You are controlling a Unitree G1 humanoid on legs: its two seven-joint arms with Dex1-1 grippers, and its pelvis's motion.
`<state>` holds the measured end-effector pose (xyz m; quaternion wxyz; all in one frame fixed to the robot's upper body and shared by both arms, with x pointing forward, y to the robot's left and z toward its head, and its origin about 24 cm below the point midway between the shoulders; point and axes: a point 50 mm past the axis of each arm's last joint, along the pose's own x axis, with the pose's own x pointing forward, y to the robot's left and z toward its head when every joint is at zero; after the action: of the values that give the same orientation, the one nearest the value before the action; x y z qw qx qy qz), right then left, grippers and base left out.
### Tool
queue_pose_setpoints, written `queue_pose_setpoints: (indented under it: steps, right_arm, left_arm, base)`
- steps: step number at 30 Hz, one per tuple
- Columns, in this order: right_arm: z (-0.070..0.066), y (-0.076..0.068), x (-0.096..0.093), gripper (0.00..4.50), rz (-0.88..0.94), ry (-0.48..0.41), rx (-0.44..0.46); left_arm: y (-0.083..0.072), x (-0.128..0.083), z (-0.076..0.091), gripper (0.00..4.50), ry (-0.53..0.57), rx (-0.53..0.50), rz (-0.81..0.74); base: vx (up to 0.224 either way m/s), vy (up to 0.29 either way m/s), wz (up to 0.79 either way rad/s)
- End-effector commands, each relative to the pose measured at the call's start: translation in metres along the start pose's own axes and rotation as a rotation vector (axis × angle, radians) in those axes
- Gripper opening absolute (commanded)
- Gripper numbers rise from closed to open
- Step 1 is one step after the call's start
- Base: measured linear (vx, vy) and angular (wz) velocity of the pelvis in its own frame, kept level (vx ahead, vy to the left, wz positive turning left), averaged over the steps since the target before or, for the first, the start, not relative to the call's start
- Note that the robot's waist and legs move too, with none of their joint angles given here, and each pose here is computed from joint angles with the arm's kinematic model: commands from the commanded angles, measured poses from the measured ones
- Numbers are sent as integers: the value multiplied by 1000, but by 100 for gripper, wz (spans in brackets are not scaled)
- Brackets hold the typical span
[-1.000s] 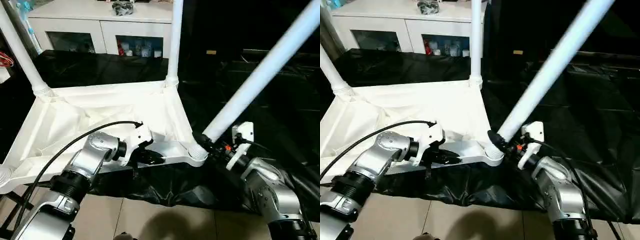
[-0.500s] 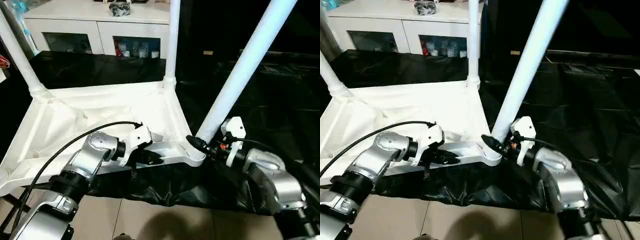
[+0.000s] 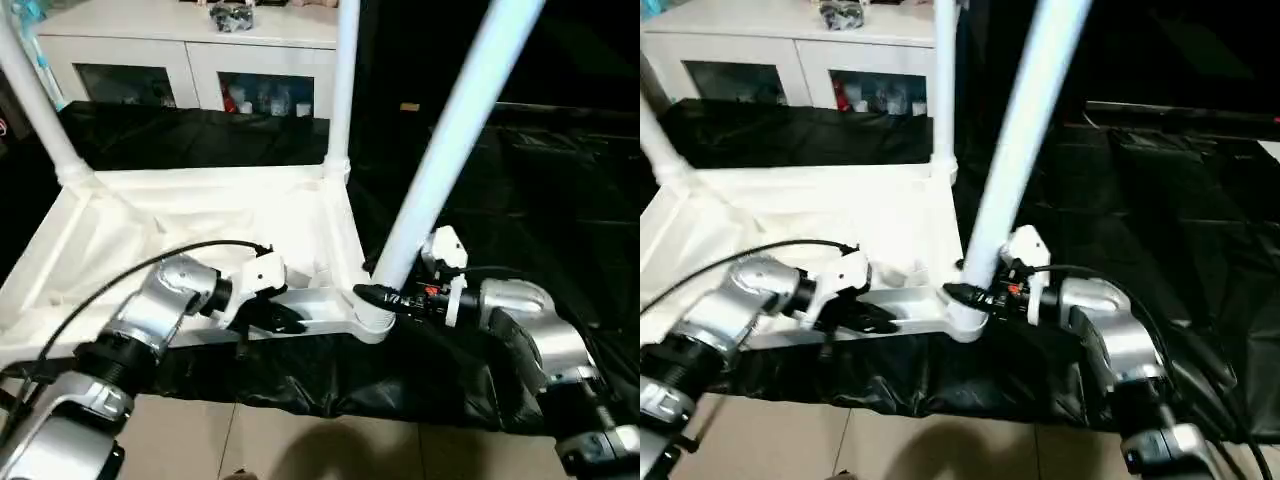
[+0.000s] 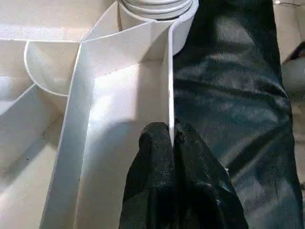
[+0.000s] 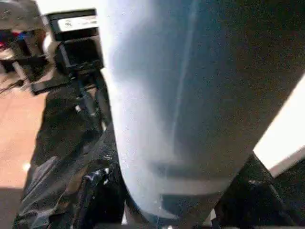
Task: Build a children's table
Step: Insert table leg to table base
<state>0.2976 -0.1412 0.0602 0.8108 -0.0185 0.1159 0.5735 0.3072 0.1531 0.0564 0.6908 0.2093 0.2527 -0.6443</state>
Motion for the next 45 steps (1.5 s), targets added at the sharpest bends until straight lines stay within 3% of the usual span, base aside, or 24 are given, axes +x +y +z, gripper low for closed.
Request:
queue_pose_setpoints:
  steps: [1, 5, 14, 20, 21, 25, 31, 38, 45]
  right_arm:
    - [-33, 7, -3, 188, 26, 140, 89]
    - [-29, 12, 4, 188, 147, 178, 31]
    - [-24, 15, 11, 188, 180, 169, -11]
    - [-26, 18, 12, 188, 132, 114, 9]
    - [-26, 12, 11, 188, 22, 52, 52]
    - [-31, 12, 6, 188, -32, 15, 92]
    - [-44, 23, 3, 188, -11, 55, 99]
    - [-42, 26, 10, 188, 64, 82, 75]
    - [-49, 29, 9, 188, 153, 149, 42]
  left_arm:
    - [4, -9, 10, 0, 23, 60, -3]
    - [7, -17, 11, 0, 46, 75, -5]
    - [14, -21, 13, 0, 69, 87, 21]
    - [14, -19, 14, 0, 60, 90, 29]
    - [14, -16, 14, 0, 47, 85, 36]
    - [12, -13, 15, 0, 35, 79, 31]
    - [9, -6, 15, 0, 28, 81, 14]
    - [9, -6, 17, 0, 40, 101, -10]
    - [6, -8, 13, 0, 52, 112, -65]
  base:
    - [0, 0, 0]
    - [0, 0, 0]
    - [0, 0, 0]
    - [0, 0, 0]
    - [0, 0, 0]
    - [0, 0, 0]
    - [0, 0, 0]
    - [0, 0, 0]
    - [0, 0, 0]
